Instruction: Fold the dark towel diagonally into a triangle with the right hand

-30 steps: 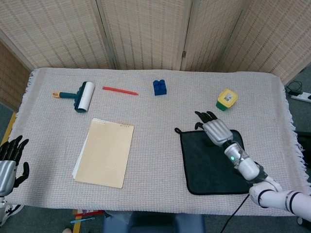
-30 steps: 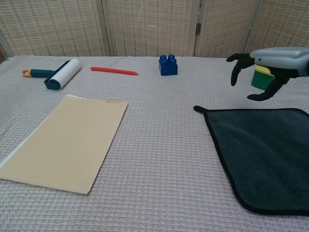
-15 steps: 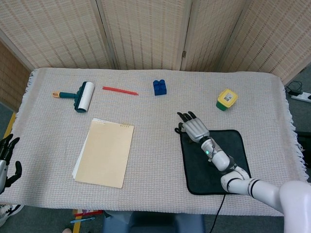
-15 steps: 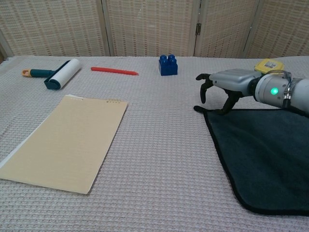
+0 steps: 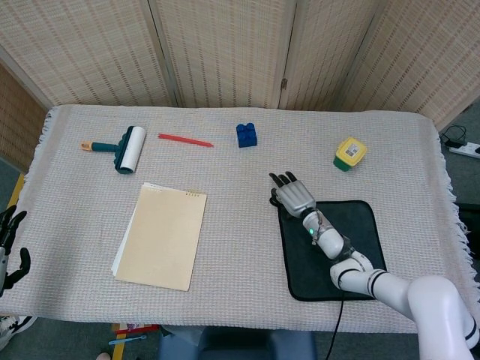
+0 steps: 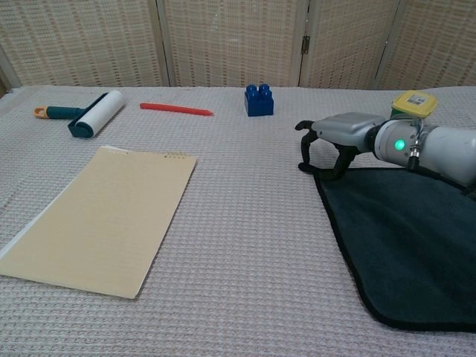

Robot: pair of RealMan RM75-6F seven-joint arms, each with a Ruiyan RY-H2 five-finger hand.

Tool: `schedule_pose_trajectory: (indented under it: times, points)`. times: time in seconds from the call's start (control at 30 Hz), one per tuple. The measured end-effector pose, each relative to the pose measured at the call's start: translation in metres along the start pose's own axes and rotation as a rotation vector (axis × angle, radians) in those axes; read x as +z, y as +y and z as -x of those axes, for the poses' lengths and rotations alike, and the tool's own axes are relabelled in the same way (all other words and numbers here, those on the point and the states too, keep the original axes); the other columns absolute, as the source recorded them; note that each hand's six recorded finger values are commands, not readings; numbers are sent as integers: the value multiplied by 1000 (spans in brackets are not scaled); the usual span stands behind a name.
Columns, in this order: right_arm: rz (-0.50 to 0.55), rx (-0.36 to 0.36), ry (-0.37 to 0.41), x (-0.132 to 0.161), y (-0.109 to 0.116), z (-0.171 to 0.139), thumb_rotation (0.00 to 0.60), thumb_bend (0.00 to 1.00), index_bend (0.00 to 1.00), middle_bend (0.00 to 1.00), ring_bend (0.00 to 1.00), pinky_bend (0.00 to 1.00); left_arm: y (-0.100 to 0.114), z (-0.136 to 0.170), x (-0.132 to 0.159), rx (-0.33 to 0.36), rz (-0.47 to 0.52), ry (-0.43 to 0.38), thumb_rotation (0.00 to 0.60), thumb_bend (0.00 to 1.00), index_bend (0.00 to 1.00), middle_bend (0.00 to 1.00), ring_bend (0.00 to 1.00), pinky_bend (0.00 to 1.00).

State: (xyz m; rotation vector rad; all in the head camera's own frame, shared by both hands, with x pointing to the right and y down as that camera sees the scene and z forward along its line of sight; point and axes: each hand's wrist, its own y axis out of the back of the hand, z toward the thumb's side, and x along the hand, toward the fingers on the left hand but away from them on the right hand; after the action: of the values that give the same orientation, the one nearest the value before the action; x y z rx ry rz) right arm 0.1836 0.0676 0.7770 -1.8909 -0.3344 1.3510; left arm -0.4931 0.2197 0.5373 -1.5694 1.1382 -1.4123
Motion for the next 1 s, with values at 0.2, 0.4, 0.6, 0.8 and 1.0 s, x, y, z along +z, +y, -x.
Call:
schedule_pose_trajectory:
  times: [0.2,0.4,0.6,0.8,1.0]
  points:
    - [-9,16,-2,1,-4,5,600,398,438,37,77,0,-1,-2,-2,-3,-8,-9,600,739,122,31,0,0]
    - [-39,26,6,2,-9,7,600,399,481,47,83,0,0,-3,-2,5,-4,-8,600,744,112,31,0,0]
    - [-55,19,9,1,-7,7,600,409,566,81,98,0,0,-3,-2,10,-1,-17,600,748,69,31,0,0]
    - [-55,18,2,-1,-8,6,600,463,583,95,105,0,0,-2,-1,10,9,-26,600,789,40,31,0,0]
    - [-54,14,1,-2,-8,6,600,484,593,102,110,0,0,-2,0,12,15,-33,600,795,15,31,0,0]
